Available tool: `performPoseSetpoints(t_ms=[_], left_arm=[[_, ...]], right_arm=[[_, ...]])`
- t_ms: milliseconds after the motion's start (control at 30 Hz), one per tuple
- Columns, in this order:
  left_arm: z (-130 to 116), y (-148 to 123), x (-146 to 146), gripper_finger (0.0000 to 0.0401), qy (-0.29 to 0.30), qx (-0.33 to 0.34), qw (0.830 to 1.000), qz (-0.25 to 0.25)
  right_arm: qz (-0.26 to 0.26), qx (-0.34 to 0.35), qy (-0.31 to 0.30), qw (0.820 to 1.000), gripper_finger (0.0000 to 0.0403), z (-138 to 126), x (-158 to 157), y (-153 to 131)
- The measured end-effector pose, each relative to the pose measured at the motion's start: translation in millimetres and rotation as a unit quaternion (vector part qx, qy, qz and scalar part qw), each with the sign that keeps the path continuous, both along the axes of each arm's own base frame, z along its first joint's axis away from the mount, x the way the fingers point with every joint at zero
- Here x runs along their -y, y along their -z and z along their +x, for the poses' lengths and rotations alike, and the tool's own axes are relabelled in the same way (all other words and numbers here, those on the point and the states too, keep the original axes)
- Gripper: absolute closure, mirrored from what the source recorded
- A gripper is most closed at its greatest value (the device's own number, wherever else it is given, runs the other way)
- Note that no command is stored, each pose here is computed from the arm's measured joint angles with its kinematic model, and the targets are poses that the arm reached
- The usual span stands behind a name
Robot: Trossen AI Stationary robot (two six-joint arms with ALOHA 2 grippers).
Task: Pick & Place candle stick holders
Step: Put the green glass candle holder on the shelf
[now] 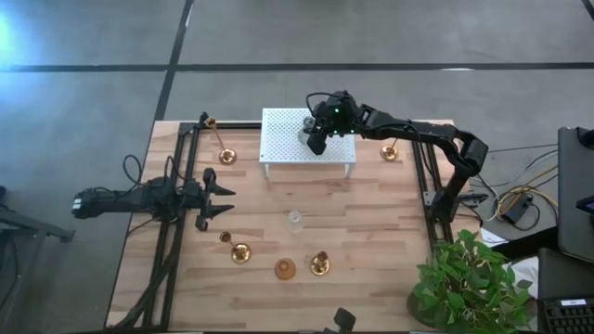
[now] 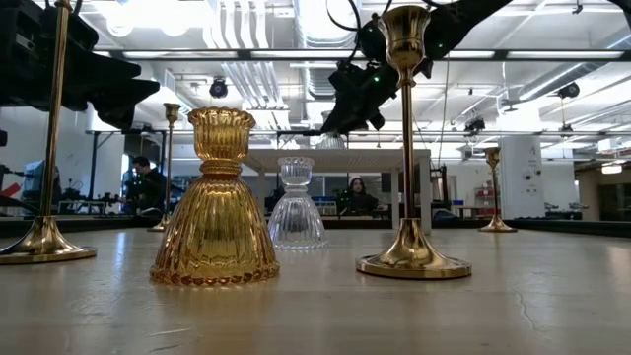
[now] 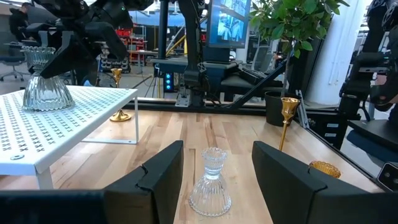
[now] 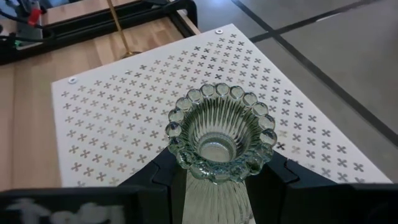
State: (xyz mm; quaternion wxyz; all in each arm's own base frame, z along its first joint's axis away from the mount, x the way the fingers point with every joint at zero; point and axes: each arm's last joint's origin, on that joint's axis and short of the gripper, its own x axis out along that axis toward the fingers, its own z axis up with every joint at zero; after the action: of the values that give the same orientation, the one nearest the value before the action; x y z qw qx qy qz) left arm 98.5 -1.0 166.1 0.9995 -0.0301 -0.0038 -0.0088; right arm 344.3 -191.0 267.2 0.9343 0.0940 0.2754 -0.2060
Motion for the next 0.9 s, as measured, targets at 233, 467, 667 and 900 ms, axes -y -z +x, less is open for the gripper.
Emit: performPoseSetpoints(t_ms=[233, 467, 667, 900], left_arm=[[0.0, 0.0, 0.0, 0.0204, 0.000, 0.000, 1.000, 0.000], [0.0, 0.0, 0.0, 0.0204, 0.000, 0.000, 1.000, 0.000], [0.0, 0.0, 0.0, 0.0204, 0.000, 0.000, 1.000, 0.000], [0.0, 0.0, 0.0, 0.0204, 0.000, 0.000, 1.000, 0.000]], right_arm=[[0.003, 0.001, -0.001, 1.000, 0.0286, 0.3, -0.8, 0.6], [0.003, 0.001, -0.003, 1.000, 0.0286, 1.2, -2.4, 0.8], [0.003, 0.000, -0.003, 1.000, 0.0286, 1.3, -2.4, 0.9], [0.002, -0.001, 0.001, 1.000, 0.0281, 1.1, -2.2, 1.0]])
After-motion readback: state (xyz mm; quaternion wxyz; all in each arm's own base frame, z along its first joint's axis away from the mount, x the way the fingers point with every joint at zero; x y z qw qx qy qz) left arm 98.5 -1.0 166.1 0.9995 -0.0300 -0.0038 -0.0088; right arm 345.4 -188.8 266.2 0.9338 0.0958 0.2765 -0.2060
